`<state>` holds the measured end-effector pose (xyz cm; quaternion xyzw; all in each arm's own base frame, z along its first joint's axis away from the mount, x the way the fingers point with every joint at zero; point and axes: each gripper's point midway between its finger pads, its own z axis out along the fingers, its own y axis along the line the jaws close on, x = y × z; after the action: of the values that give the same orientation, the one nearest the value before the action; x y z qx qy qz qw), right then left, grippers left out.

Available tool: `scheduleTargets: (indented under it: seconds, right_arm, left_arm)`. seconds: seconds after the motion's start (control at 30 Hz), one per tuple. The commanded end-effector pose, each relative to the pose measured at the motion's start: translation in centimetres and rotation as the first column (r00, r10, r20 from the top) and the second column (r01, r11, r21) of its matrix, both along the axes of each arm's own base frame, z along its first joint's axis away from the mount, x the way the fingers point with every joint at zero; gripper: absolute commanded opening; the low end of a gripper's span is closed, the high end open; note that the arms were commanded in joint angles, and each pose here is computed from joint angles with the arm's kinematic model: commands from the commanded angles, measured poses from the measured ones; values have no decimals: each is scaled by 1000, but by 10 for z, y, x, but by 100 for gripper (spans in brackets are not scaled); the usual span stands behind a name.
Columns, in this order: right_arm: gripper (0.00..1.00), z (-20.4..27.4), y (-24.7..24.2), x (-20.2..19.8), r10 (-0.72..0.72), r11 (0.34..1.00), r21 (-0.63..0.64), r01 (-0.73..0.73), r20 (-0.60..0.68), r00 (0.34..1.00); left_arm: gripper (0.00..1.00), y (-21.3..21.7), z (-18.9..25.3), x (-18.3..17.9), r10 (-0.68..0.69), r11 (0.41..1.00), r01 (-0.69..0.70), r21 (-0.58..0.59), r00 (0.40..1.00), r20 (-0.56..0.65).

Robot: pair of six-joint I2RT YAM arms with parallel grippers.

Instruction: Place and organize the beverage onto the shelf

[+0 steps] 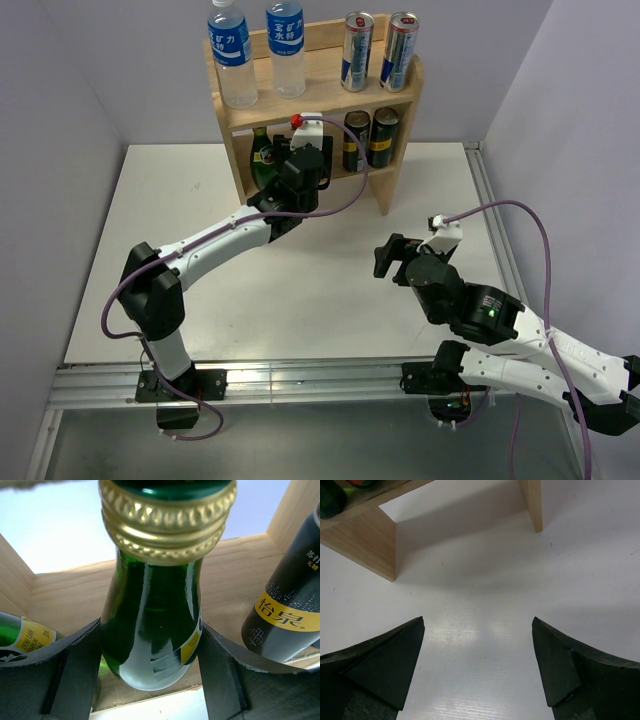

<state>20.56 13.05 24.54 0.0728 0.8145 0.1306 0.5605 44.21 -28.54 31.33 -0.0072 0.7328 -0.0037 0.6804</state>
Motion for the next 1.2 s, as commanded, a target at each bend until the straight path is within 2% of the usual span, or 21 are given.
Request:
scheduleTargets:
  seconds: [0.0, 0.07, 0.3, 0.57, 1.03, 1.17]
  right_arm:
    - [95, 8, 4, 3, -4, 1000, 23, 4, 29, 1000]
    - [95, 7, 4, 3, -3, 1000, 23, 3, 27, 1000]
    - [95, 6, 4, 3, -3, 1000, 19, 3, 25, 1000]
    - [95, 5, 5, 3, -2, 1000, 16, 2, 22, 1000]
    - [95, 5, 2, 3, -8, 1000, 14, 8, 26, 1000]
    - [95, 5, 2, 3, -8, 1000, 14, 7, 27, 1000]
  left_arm:
    - [48, 24, 86, -11, 74, 980, -41, -194, 983, 167]
    - [57, 24, 83, -11, 75, 980, -43, -195, 984, 161]
    - [76, 23, 76, -12, 71, 977, -41, -208, 987, 141]
    - [84, 24, 71, -12, 75, 976, -44, -212, 988, 137]
    - [85, 19, 68, -13, 52, 976, -23, -217, 990, 128]
    - [93, 11, 64, -17, 18, 979, 7, -202, 992, 121]
